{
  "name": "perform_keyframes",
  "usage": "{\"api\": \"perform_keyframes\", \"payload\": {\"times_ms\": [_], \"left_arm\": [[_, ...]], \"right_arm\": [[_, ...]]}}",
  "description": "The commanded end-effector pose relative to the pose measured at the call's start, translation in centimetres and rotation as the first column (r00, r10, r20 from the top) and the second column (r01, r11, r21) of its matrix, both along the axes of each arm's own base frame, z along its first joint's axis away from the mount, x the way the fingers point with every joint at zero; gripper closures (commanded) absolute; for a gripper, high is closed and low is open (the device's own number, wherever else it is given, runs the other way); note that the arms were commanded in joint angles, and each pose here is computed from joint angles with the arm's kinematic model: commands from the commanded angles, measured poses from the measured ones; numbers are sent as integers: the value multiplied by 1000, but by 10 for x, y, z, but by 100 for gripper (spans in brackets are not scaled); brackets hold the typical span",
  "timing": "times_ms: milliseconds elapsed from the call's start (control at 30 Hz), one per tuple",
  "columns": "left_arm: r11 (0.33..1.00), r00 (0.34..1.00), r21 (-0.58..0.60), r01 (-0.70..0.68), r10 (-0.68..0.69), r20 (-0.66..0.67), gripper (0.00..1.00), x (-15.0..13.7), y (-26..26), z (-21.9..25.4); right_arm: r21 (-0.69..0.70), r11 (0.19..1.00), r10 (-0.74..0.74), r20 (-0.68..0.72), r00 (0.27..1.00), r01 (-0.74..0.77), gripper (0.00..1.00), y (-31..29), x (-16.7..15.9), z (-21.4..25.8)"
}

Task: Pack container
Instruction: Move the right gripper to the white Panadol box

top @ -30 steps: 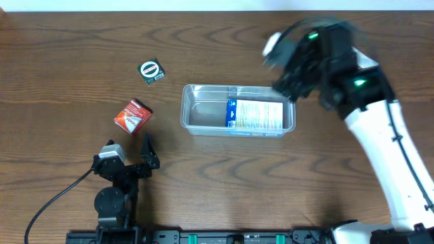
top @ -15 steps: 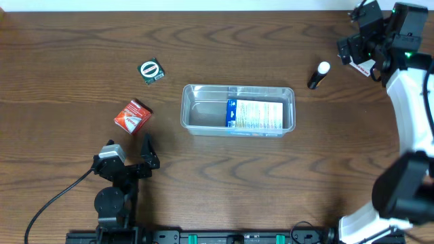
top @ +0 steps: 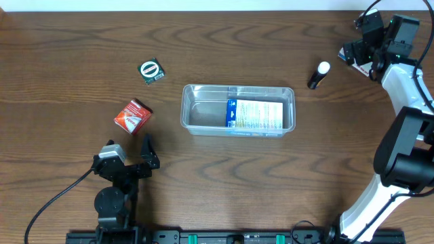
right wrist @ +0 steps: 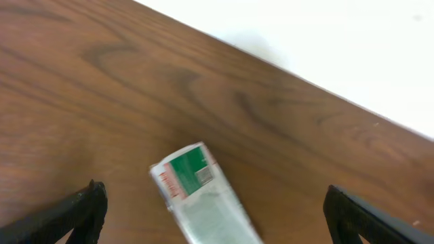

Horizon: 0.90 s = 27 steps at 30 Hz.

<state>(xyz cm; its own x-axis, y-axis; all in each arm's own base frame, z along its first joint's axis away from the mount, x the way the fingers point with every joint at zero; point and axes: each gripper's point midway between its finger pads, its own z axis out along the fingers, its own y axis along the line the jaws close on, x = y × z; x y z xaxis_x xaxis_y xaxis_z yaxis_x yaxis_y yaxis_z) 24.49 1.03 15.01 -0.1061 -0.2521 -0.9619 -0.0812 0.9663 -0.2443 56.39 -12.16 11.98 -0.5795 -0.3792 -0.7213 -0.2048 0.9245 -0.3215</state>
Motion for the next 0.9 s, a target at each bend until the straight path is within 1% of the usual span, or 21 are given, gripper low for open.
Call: {"api": "perform_keyframes", "payload": {"times_ms": [0,300,367,500,600,700,867], "left_arm": [[1000,998,6,-14,14,-53,2,-1,3,-18],[1000,998,6,-14,14,-54,2,-1,3,-18],[1000,998,6,-14,14,-54,2,-1,3,-18],[1000,998,6,-14,14,-54,2,-1,3,-18],[1000,998,6,-14,14,-53,2,-1,3,-18],[1000,998,6,-14,14,-54,2,-1,3,-18],[1000,998,6,-14,14,-54,2,-1,3,-18]], "right_arm": [[-34,999,33,-4,999,-34,1,-7,5,-14],[-14,1000,18,-64,998,-19,1,-16,6,-66],[2,1000,-6,-76,997,6,1,-23,4,-73],[35,998,-55,-116,992,59,1,-30,-1,-72],[36,995,-85,-188,979,93,1,-33,-2,-54],[31,992,-111,-236,966,121,1,-35,-2,-18],[26,992,-112,-218,969,121,1,-35,1,47]]}}
